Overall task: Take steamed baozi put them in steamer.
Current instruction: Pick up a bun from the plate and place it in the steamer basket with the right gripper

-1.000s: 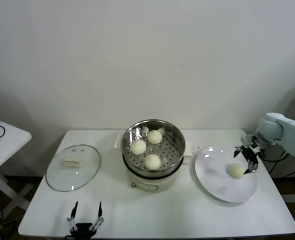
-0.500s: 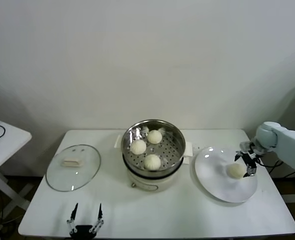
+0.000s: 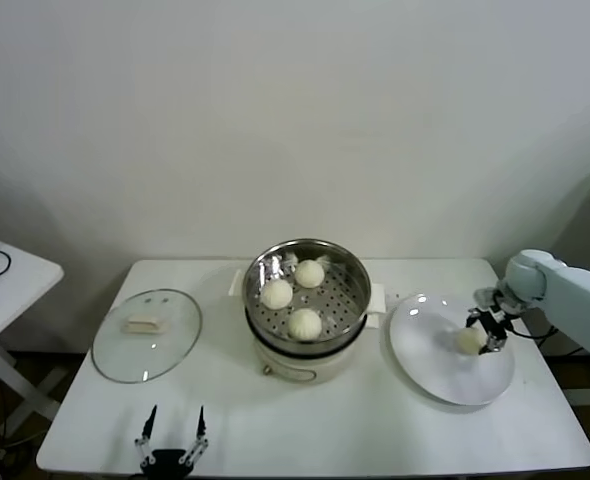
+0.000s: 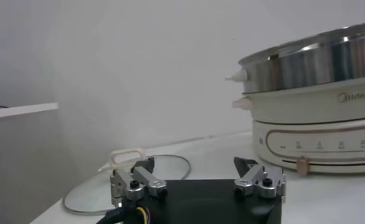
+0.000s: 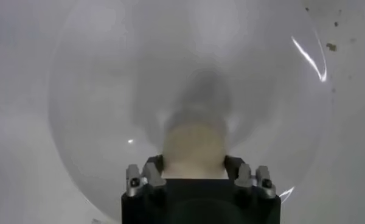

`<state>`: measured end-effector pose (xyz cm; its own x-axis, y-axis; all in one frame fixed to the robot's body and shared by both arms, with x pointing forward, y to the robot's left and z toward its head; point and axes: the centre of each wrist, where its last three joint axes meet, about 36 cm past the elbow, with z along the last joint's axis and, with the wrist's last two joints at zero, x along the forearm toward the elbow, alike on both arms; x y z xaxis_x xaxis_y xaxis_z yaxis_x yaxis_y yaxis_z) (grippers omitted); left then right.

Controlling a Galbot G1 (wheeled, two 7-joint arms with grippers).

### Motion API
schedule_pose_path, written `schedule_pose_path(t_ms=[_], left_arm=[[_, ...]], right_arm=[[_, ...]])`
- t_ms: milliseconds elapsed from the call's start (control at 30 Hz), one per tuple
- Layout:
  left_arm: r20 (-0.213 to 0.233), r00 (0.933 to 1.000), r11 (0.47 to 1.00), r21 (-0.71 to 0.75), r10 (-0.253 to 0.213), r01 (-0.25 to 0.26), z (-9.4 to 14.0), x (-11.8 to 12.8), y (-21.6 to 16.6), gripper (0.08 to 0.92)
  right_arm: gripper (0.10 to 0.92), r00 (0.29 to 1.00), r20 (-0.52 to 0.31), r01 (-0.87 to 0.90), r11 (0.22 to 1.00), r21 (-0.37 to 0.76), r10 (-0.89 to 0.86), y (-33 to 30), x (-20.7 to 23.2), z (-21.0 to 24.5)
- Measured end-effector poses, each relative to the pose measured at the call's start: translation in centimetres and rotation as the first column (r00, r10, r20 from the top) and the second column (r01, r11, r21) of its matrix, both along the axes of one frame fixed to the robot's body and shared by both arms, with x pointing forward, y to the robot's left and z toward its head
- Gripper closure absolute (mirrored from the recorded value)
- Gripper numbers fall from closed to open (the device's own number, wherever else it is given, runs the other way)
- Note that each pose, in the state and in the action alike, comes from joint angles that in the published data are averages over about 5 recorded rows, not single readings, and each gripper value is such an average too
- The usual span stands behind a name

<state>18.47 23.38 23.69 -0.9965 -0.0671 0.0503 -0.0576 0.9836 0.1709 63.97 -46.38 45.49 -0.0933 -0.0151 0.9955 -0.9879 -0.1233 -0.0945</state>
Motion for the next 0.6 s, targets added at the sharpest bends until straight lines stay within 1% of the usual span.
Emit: schedule_pose_path(t_ms=[100,300,433,600], left_arm=[[0.000,1.0000,1.000,0.000,0.000,0.000,0.0,0.0,0.0,0.177],[0.004,1.0000,1.000,-0.001,0.000,0.000,0.1,0.1,0.0,0.177],[0.010,0.9999,1.000,-0.004,0.001,-0.001,0.3,0.3,0.0,0.177],[0.017,0.9999,1.000,-0.009,-0.001,0.001,0.4,0.7,-0.2,0.177]], right_arm=[[0.436,1.000,0.007,0.002,1.000,0.001,-0.002,0.0,0.1,0.4],[0.438,0.999,0.033,-0.010,1.000,0.007,0.010,0.7,0.6,3.8],[0.437,0.998,0.053,-0.037,0.999,0.030,0.036,2.9,1.3,8.1],[0.437,0.994,0.091,-0.069,0.995,0.077,0.062,6.7,1.9,15.3]])
